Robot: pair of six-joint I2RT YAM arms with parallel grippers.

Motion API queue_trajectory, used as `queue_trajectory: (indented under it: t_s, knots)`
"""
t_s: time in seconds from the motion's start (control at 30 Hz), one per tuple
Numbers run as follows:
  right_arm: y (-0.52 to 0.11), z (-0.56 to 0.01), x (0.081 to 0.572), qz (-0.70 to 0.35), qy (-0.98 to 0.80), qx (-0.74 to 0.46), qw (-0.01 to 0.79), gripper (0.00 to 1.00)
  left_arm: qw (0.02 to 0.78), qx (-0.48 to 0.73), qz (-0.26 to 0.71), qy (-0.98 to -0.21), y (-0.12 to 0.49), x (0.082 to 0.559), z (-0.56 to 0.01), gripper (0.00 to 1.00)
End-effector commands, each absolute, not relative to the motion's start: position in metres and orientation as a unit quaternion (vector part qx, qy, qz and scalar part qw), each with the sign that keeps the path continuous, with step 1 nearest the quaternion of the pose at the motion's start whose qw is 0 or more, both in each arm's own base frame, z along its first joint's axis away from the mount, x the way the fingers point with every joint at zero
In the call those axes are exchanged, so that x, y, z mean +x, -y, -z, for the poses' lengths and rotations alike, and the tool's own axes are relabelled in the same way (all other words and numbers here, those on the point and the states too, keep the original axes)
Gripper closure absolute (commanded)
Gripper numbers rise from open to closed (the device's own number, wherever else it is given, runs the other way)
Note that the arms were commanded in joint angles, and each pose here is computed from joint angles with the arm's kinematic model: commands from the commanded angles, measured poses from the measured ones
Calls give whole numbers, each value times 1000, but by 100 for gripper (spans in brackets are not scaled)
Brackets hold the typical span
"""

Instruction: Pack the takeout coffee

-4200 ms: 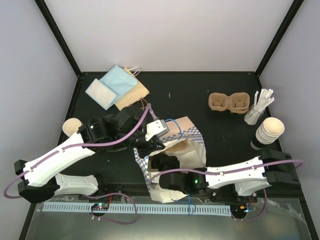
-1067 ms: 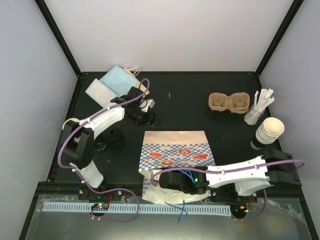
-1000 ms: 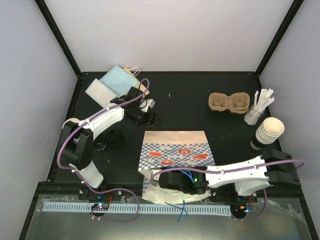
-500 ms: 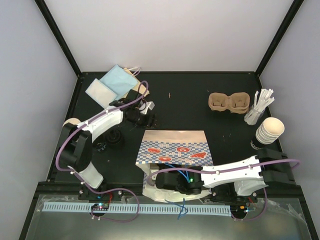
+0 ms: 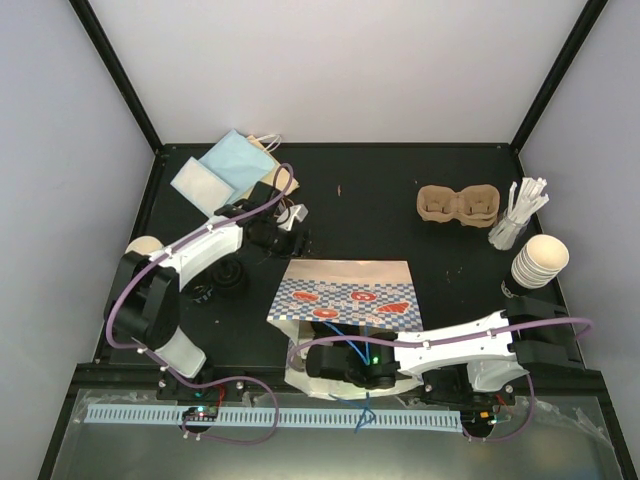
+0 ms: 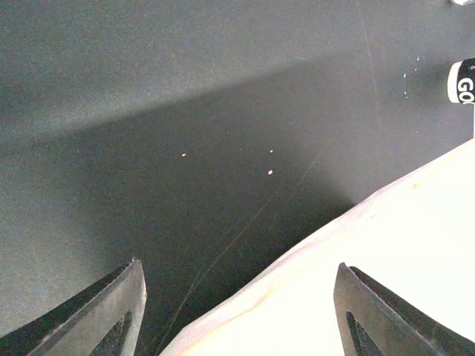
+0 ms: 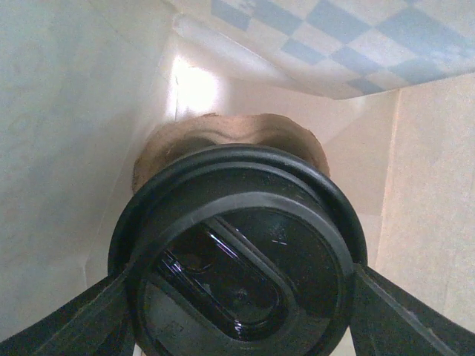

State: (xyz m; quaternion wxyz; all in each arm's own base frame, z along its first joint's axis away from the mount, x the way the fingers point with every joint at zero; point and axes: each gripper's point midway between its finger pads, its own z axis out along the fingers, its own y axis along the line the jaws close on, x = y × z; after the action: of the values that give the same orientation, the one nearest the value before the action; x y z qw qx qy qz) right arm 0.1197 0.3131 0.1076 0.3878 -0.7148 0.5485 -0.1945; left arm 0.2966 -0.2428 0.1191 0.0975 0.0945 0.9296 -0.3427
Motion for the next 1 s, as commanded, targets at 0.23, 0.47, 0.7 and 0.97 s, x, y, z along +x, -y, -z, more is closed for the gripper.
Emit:
queue_trajectory:
  t_s: [0.23, 0.47, 0.7, 0.97]
  knots:
    - [-300, -77, 116, 199, -548, -744, 327, 43, 113, 99, 377, -914, 247, 289, -136, 31]
    - [-300, -67, 117, 187, -554, -750, 309, 43, 110, 98, 377, -914, 246, 286, -134, 31]
    - [-305, -69, 109, 135, -573, -757, 282, 43, 148, 85, 349, -922, 229, 297, -151, 21]
    - [-318, -80, 108, 56, -603, -755, 252, 43, 255, 40, 315, -913, 173, 328, -234, 4]
